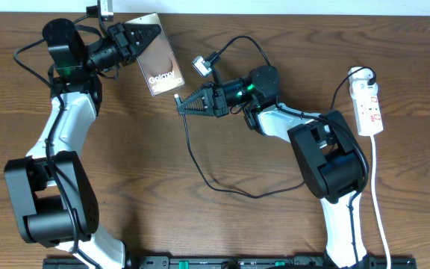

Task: Plug charger to phone and switch on socket
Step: 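Push the plug into the phone's bottom port with the right gripper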

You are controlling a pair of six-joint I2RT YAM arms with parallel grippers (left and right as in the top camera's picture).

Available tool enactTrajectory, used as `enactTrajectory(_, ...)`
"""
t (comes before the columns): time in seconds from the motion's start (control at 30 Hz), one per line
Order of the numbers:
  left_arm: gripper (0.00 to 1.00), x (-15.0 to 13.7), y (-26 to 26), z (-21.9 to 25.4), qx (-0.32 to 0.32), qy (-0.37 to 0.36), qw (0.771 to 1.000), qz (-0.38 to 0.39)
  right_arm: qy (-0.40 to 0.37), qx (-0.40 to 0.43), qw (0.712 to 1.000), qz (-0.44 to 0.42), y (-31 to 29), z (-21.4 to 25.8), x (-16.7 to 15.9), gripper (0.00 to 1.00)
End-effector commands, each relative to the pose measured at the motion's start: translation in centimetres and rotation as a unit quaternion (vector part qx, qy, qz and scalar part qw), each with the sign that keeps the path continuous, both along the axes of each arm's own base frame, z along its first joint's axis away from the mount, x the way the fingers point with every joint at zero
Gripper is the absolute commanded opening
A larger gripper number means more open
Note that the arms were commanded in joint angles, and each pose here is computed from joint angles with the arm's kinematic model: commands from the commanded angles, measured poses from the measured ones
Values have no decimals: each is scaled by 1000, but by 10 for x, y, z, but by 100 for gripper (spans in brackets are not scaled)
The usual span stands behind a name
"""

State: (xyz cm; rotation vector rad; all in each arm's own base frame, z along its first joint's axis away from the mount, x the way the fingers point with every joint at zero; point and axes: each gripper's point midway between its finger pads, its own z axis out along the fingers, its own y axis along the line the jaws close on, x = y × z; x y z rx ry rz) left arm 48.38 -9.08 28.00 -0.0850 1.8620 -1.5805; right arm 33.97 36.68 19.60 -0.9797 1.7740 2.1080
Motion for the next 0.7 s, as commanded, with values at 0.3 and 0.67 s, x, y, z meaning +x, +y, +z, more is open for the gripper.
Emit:
enactTrajectory(0.3,7,-7,-17,13,3,-21,999,-24,4,6,1000,-10,3,8,2,1)
enactTrajectory(0.67,7,-6,-20,7,7,-23,999,-28,-2,12,1000,-8,2,12,0,1)
